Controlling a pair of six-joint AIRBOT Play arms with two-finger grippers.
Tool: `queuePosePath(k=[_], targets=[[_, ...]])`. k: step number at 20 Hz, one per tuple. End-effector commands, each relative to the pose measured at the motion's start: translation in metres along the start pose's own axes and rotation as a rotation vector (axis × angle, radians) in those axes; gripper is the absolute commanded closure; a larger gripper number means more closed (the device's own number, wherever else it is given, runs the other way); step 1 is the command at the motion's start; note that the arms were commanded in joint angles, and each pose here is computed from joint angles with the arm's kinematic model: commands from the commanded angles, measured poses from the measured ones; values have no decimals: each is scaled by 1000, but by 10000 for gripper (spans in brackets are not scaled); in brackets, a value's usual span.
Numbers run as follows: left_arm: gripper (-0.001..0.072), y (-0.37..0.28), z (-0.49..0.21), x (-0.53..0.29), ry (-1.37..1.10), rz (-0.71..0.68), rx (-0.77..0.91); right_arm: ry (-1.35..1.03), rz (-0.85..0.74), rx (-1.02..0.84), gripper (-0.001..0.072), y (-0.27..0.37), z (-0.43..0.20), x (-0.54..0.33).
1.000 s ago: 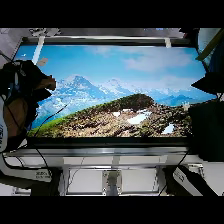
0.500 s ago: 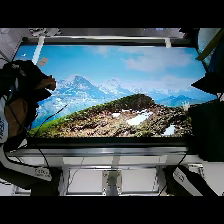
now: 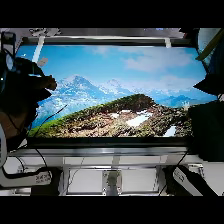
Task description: Fold the clothes and pants, and hang the long-sleeved shirts on hangers.
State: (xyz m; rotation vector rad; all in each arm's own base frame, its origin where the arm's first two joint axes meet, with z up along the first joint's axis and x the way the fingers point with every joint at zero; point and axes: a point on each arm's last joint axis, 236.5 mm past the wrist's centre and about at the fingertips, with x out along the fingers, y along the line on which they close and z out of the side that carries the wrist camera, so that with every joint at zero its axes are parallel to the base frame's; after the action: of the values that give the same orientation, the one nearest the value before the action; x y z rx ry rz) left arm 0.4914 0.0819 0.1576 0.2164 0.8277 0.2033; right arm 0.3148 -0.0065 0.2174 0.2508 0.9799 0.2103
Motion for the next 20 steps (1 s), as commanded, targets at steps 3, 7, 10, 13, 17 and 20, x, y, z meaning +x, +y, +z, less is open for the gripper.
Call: queuePosePath(k=[3,7,10,13,17,20], targets=[[695,-223,-16,-129,47,-625,82,-27,-69,-70,692,-16,7,-1],[695,-364,-124,-158,263,-808,402,-28,-59,-57,691,-19,12,6],[695,-445,-233,-174,434,-870,664,4,-43,-39,692,-24,12,20],[696,-513,-328,-207,536,-975,808,46,-19,-16,692,-30,12,37],[677,-530,-372,-218,550,-980,904,68,117,25,668,-14,18,59],[91,-519,-325,-213,508,-986,804,83,205,58,356,-4,23,74]])
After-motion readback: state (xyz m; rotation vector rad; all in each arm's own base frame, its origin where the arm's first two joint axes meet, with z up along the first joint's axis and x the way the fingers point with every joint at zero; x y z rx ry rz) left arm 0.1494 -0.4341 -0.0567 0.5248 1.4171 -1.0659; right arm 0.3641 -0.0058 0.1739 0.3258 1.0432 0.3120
